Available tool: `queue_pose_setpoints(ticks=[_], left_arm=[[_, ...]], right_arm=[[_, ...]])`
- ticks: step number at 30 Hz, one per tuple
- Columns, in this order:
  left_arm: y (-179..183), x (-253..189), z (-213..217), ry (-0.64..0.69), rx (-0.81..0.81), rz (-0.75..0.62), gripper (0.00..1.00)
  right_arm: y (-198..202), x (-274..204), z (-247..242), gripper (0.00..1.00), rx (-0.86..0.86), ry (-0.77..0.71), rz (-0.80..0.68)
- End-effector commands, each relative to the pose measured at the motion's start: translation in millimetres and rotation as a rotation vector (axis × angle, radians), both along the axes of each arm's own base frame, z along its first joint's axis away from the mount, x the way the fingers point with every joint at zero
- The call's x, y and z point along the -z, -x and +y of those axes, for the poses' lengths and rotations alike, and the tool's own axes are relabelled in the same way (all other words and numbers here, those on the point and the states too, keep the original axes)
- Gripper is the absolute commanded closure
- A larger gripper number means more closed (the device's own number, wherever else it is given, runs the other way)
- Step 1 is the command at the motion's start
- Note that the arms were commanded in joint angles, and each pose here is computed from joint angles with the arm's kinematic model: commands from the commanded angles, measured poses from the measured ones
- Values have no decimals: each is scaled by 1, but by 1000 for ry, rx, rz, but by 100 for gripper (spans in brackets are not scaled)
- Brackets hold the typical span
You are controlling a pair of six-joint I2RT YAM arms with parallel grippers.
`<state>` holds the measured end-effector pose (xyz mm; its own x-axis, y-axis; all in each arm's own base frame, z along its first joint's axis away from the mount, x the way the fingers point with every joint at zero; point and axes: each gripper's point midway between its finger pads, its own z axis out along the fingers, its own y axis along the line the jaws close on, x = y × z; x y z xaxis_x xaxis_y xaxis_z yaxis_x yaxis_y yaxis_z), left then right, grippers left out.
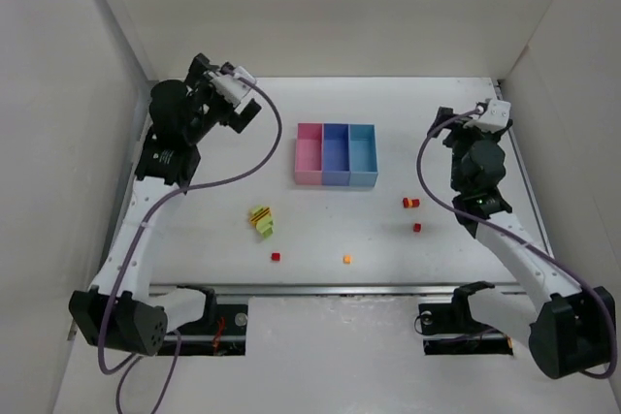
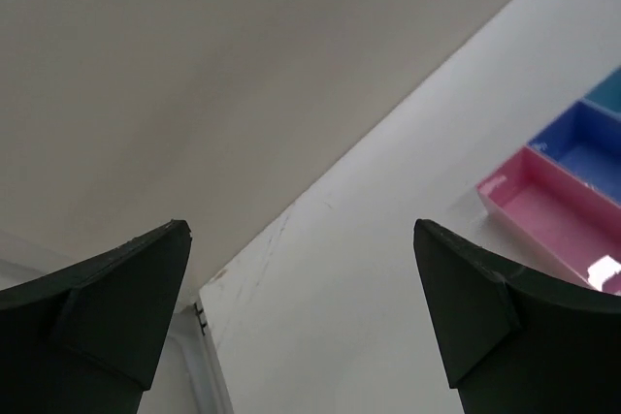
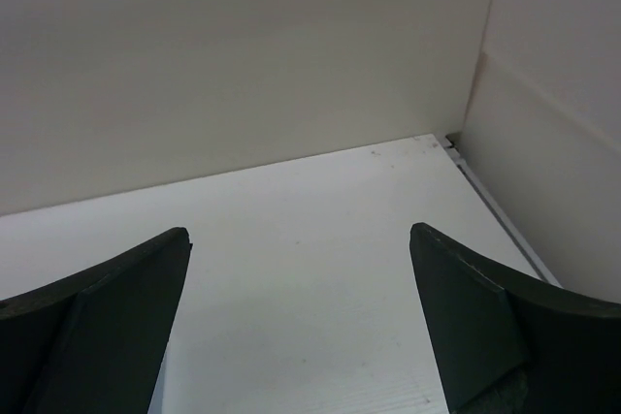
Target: Sort the legos into containers by color
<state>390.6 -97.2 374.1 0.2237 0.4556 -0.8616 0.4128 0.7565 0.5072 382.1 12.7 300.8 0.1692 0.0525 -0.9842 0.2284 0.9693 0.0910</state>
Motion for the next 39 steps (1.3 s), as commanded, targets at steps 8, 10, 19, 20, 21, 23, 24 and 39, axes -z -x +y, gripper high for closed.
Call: queue_pose_setpoints(ticks=[8, 10, 19, 20, 21, 23, 24, 39], left_arm=[[50, 91, -29, -280, 126, 472, 0], [51, 76, -32, -187, 97, 471, 0], [51, 88, -46, -152, 115, 501, 0], [52, 89, -47, -142, 113, 497, 0], [52, 93, -46, -144, 113, 506, 0], [56, 90, -49, -131, 120, 483, 0], [58, 95, -52, -137, 130, 493, 0], [70, 103, -39, -177, 85, 469, 0]], right_arm=[[4, 13, 56, 0, -217, 180, 327], [6, 13, 55, 0, -181, 204, 354], [33, 85, 70, 0, -359, -51, 880], [34, 96, 67, 0, -338, -103, 920], [40, 105, 61, 0, -317, -137, 969], [42, 119, 48, 5, -236, -235, 1020], [44, 124, 48, 6, -229, -247, 1032], [69, 190, 26, 26, -208, -338, 1256]])
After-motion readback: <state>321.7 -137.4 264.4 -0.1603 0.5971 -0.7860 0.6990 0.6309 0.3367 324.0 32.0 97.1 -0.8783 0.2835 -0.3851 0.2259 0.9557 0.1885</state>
